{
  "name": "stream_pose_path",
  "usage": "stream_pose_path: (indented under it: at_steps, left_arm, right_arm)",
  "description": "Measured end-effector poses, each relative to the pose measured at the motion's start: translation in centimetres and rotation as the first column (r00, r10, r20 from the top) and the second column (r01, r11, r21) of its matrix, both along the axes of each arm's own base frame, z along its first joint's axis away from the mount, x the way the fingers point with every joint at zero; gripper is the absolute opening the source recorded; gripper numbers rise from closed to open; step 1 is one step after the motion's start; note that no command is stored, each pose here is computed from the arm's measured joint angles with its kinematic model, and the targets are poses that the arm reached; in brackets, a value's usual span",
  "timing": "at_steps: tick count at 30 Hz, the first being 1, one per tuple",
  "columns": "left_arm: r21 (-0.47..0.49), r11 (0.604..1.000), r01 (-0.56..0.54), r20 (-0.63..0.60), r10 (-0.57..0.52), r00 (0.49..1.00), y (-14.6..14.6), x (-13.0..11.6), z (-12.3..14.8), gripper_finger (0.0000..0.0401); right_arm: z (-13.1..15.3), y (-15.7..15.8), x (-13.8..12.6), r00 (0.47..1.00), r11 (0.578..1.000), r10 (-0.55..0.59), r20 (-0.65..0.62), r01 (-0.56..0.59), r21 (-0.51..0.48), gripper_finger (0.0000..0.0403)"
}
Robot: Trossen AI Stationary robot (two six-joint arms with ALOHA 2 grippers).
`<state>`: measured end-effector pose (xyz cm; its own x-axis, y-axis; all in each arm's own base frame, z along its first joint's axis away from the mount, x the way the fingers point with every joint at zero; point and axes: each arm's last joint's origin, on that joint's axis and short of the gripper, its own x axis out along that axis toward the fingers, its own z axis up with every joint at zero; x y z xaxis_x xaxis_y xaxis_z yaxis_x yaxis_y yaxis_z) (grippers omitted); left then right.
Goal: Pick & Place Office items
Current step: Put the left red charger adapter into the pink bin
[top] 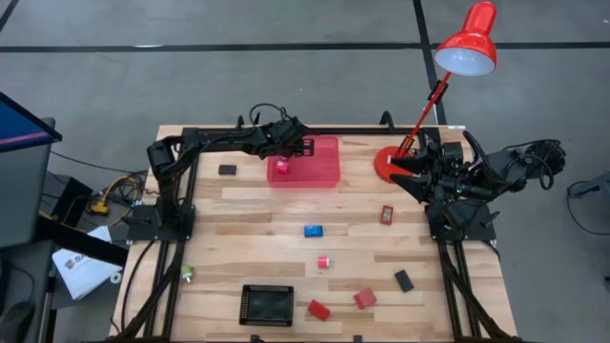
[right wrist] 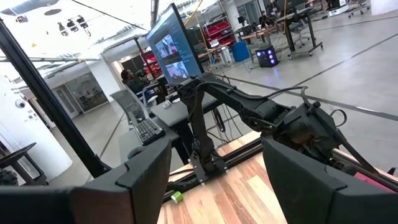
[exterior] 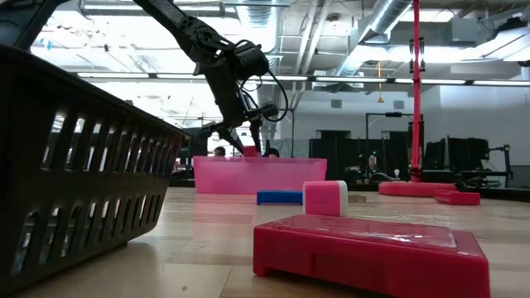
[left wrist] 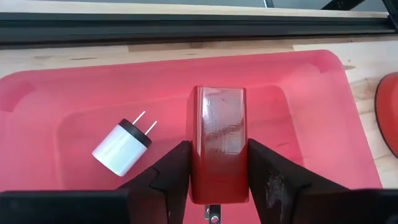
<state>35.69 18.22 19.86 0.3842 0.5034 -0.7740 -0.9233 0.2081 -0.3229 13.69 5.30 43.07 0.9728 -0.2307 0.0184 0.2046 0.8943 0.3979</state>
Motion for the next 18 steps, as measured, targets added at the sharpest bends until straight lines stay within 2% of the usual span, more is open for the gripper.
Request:
stream_pose_path:
  at_steps: [8, 18]
  left_arm:
    - [0.007, 1.0, -0.011, 0.032, 0.011, 0.999, 0.09, 0.19, 0.15, 0.0127]
    - [0.004, 1.0, -0.005, 0.044, 0.005, 0.999, 0.1, 0.27, 0.19, 0.0157]
  right_arm:
    - [0.01, -0.01, 0.0, 1.0, 1.0, -0.001, 0.0, 0.001, 0.0, 0.0249]
    - [0.01, -0.01, 0.0, 1.0, 1.0, -0.001, 0.0, 0.001, 0.0, 0.0249]
